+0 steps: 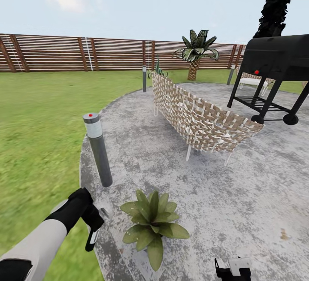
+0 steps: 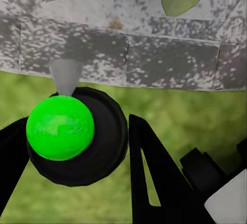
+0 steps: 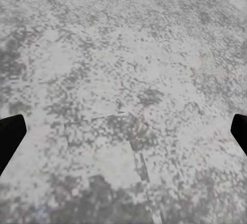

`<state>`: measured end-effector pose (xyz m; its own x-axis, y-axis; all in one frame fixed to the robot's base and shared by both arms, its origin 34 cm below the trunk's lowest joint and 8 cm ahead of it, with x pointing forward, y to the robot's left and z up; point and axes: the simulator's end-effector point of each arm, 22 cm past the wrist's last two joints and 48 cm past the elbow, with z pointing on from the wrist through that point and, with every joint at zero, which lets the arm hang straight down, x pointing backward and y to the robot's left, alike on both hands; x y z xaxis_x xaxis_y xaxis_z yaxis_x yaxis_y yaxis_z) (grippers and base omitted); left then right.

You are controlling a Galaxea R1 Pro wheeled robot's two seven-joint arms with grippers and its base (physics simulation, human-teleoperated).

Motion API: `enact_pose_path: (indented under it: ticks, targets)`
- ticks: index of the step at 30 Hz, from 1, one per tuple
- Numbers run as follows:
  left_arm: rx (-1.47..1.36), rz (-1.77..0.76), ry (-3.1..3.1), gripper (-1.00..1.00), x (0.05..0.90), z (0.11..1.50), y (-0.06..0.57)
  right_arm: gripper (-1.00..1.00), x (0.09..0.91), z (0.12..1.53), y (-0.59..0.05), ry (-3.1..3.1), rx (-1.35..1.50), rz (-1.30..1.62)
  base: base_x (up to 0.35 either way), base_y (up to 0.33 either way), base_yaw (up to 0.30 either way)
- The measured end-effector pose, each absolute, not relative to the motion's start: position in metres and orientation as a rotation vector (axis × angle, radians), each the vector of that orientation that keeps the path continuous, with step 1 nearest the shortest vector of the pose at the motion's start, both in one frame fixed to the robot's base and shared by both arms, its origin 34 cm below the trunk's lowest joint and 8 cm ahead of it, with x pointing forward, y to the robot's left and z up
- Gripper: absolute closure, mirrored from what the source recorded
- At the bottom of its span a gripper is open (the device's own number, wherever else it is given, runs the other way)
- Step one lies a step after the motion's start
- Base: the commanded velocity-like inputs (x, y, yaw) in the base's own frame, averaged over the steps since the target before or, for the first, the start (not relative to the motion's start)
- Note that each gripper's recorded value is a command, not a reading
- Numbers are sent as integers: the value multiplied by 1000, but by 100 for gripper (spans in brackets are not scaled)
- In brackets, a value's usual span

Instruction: Pick up the pesticide atomizer in the garden and spray insectifuge to fully cover both potted plants in the garden.

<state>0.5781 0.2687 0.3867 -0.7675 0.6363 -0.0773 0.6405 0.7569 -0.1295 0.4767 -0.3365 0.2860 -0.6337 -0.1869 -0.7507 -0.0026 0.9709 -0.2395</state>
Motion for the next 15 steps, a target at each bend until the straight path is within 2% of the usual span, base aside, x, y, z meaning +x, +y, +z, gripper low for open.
enact_pose_path:
  ticks: [15]
  targets:
    - [1062, -247, 2942, 100, 560, 375, 270, -100, 477, 286, -337, 2244, -132, -272, 0, 0, 0]
